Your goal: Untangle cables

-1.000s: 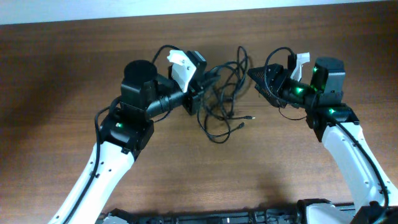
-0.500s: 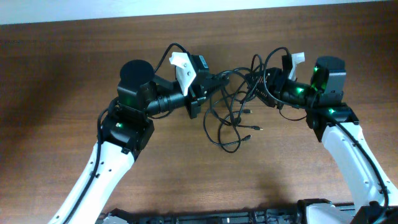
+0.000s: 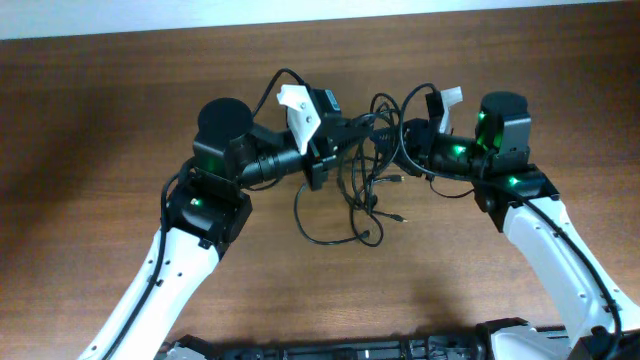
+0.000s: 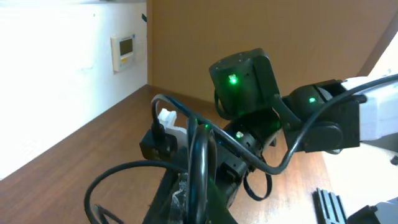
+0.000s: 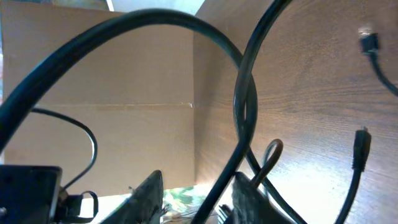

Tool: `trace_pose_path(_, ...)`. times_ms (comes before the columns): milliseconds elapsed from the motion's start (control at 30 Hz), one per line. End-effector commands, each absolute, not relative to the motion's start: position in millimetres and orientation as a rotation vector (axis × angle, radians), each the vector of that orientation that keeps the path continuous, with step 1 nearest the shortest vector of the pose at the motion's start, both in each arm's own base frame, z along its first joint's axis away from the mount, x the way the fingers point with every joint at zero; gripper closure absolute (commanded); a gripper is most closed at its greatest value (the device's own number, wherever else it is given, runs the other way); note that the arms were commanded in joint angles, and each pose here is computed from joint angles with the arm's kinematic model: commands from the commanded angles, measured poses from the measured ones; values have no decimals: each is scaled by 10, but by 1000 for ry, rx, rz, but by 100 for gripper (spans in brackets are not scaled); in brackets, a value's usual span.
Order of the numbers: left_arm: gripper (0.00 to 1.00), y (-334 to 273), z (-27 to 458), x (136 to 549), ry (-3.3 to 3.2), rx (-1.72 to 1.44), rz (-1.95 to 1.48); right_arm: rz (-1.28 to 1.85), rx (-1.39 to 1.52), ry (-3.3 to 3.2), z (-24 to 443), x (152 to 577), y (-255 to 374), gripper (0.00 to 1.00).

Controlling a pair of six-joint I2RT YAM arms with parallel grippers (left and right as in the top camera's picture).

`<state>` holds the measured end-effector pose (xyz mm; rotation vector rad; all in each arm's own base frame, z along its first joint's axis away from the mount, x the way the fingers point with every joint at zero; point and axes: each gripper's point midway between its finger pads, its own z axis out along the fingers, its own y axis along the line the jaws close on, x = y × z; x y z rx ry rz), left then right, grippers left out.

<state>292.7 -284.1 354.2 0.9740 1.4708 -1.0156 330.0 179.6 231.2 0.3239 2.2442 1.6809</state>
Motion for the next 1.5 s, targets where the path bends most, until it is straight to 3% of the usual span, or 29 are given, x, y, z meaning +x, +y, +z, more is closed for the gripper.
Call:
trace_pose_path(0,100,-2856,3629,2939,1442,967,-1002,1685,284,2243,2352,3261,1865,96)
trace_pose_path(333,100,-2856,3646,2942,1433,967,-999,1700,220,2154,2526,3342,1784,96)
trace_pose_path(533,100,-2856,3871,2948,1316,967,-968,1760,170,2162,2562,3252,1812,42)
trace_pose_path(867,100,-2932,3909,2624,1202,1122,-1100,1771,206,2169,2559,3258,1817,43)
trace_pose_path(967,100,-2958,3833,2672,1225,1122,-1110,1803,224,2175,2581,3240,1827,55)
trace_pose_path(1467,100,-2887,3683,3234,1323,963,-849,1964,66,2196,2687,2970,1913,55)
